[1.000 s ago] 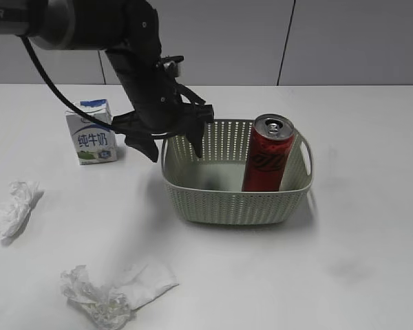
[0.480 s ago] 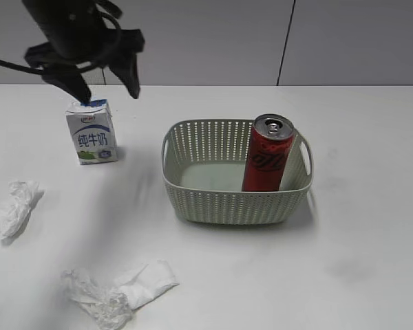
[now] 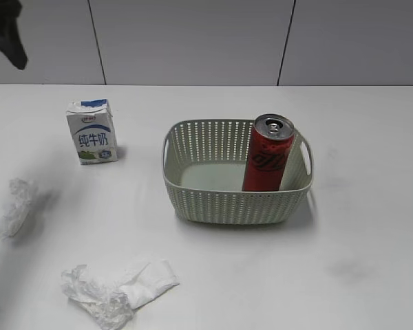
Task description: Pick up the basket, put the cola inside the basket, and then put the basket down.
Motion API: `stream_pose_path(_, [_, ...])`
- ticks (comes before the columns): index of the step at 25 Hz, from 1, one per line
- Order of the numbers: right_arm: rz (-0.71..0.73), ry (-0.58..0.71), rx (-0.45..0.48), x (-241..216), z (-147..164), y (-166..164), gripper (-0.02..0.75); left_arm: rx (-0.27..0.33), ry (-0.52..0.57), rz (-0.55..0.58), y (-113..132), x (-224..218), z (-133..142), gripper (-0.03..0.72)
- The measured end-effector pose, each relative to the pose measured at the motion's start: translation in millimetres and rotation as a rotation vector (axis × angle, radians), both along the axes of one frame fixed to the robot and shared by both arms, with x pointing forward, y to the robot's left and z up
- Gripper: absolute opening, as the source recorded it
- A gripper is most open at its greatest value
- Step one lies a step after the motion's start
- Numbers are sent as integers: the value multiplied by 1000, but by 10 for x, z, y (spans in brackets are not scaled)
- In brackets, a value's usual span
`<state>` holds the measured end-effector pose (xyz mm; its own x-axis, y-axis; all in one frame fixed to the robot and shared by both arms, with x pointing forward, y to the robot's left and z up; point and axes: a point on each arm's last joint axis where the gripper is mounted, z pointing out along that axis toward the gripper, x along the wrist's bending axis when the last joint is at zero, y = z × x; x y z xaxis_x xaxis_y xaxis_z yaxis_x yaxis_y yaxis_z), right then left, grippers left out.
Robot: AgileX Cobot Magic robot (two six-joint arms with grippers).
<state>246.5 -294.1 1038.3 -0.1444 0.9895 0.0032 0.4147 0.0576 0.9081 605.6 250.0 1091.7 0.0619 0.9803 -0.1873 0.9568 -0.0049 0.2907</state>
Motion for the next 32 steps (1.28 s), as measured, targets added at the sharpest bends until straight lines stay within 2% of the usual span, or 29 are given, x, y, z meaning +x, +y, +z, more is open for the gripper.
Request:
stream_pose_path(5, [0,0,0,0,0,0,585,43,-1,47,309,-303,70,589])
stream_pose_path(8, [0,0,0,0,0,0,585,68,3,40,347,-587,95,589])
stream_pose_path(16, [0,0,0,0,0,0,585,74,-36,38,374,-1645,49,588])
stream_pose_path(25, [0,1,0,0,-1,0,585,70,-283,61,404,-2673,-218,588])
stream_pose_path(32, [0,1,0,0,-1,0,585,68,-478,73,421,-3131,-383,588])
